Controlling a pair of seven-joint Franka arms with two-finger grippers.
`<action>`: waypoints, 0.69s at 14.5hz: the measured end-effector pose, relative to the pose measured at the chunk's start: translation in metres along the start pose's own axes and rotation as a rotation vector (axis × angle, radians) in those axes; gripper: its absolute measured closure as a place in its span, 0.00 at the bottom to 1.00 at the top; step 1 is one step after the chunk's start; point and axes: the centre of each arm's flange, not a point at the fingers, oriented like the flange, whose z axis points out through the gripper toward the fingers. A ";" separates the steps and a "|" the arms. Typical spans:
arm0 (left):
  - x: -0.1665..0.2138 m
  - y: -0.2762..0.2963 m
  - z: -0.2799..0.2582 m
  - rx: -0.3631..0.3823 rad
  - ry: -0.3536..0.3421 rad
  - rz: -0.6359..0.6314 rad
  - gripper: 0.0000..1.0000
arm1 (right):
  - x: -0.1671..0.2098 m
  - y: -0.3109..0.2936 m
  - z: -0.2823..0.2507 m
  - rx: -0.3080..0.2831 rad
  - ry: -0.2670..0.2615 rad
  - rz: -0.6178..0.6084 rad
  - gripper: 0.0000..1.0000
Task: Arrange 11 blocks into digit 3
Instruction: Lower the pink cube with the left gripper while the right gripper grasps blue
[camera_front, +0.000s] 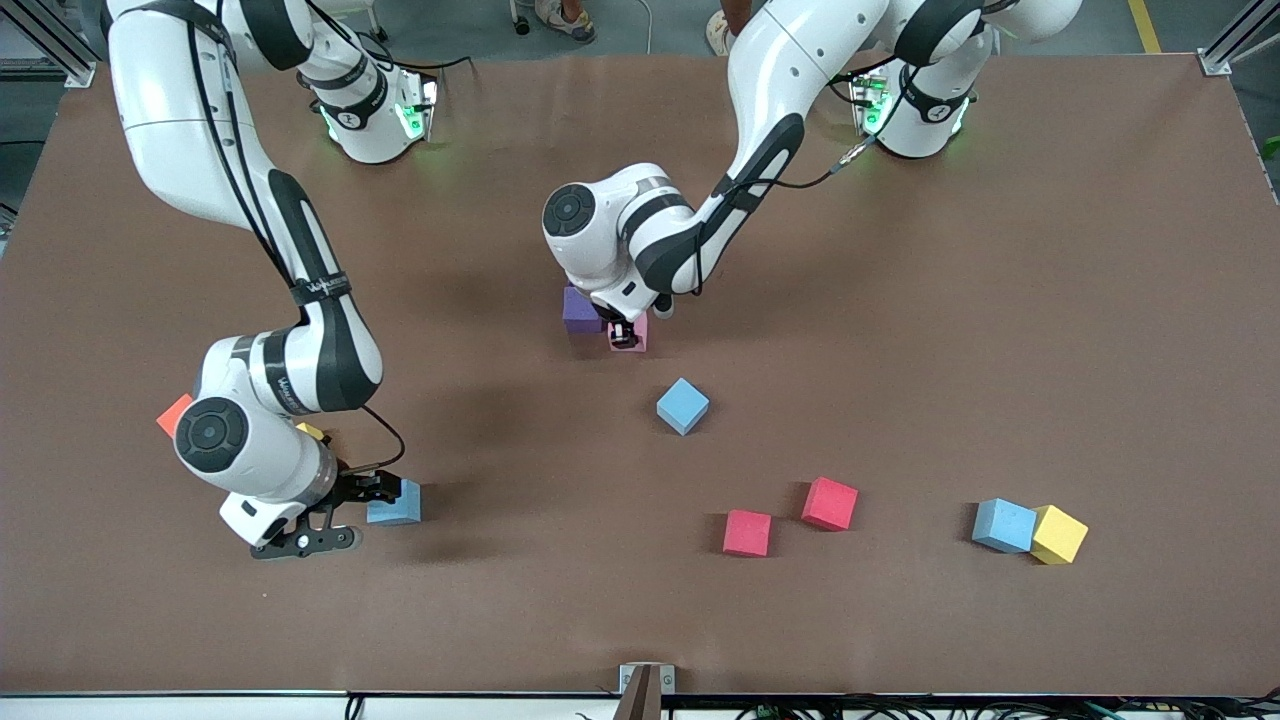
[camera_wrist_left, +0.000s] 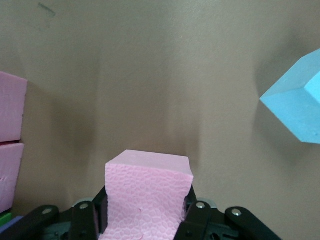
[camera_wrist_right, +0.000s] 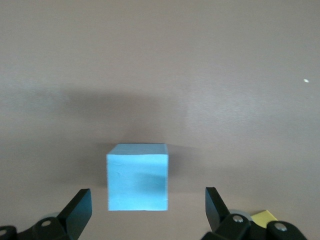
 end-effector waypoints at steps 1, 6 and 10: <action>-0.002 -0.004 0.000 0.002 0.000 0.005 0.93 | 0.000 -0.004 0.002 0.001 -0.002 -0.006 0.00; -0.012 -0.024 -0.002 0.029 0.004 0.011 0.93 | 0.000 -0.002 0.022 -0.003 -0.023 -0.048 0.00; -0.012 -0.025 -0.001 0.031 0.004 0.007 0.93 | 0.001 -0.001 0.036 -0.004 -0.034 -0.050 0.00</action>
